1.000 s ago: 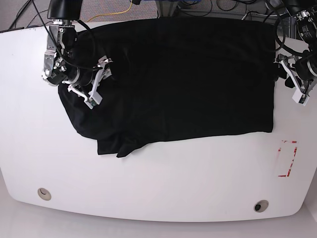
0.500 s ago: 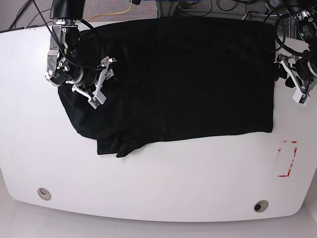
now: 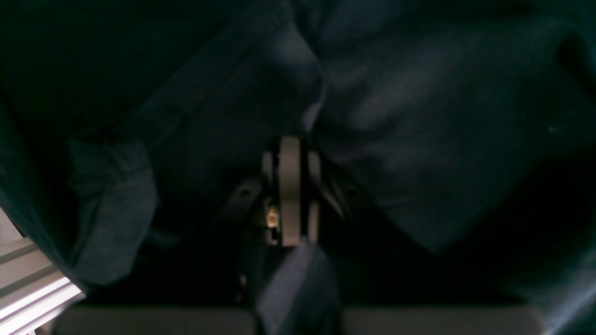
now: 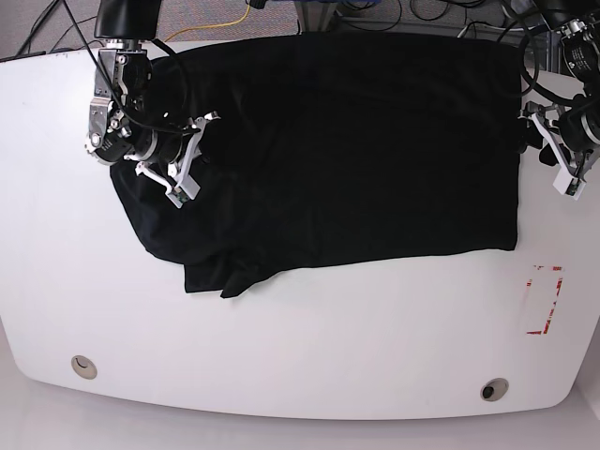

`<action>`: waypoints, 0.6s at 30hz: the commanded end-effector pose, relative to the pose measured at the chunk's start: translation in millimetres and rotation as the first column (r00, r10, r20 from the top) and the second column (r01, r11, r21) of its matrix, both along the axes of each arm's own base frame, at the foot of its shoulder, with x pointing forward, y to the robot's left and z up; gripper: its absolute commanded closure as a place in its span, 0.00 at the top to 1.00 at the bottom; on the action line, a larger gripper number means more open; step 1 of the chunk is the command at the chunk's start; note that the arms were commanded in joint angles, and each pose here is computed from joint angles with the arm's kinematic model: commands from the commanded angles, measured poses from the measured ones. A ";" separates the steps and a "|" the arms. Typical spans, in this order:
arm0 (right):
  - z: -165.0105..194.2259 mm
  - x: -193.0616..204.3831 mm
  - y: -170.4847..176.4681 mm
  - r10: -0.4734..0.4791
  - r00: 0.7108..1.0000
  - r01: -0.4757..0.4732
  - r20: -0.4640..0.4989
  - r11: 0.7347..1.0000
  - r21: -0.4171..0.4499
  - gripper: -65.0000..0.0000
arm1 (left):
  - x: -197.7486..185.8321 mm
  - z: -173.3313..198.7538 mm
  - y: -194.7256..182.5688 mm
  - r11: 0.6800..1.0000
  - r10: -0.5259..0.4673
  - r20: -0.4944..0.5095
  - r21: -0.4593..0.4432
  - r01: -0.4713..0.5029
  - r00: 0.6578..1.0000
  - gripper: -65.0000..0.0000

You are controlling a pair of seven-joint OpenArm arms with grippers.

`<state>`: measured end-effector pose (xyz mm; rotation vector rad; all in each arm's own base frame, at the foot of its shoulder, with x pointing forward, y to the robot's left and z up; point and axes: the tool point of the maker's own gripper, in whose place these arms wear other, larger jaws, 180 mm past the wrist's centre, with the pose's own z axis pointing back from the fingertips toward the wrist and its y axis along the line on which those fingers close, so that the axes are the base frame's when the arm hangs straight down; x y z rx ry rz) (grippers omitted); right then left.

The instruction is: Layout the t-shirt on the table in an organized manner, then fold the t-shirt properly

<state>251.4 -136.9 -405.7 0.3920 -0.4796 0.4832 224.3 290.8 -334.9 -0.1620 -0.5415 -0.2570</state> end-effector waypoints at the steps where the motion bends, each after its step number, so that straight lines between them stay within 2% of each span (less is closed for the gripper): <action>1: 10.8 10.7 -2.1 -0.006 0.999 0.005 0.048 1.000 0.010 0.00 | 6.1 10.9 4.0 1.000 -0.010 0.037 0.014 0.009 0.999 0.60; 7: 12.3 11.3 -2.7 -0.008 0.999 0.007 0.052 1.000 0.012 0.00 | 6.1 10.9 4.0 1.000 -0.010 0.037 0.014 0.009 0.999 0.60; 14: 45.3 23.8 2.7 0.028 0.986 -0.026 0.167 1.000 -0.015 0.00 | 6.1 10.9 4.0 1.000 -0.010 0.037 0.014 0.009 0.999 0.60; 18: 54.3 28.8 3.3 0.035 0.980 -0.032 0.198 0.999 -0.021 0.00 | 6.1 10.9 4.0 1.000 -0.010 0.037 0.014 0.009 0.999 0.60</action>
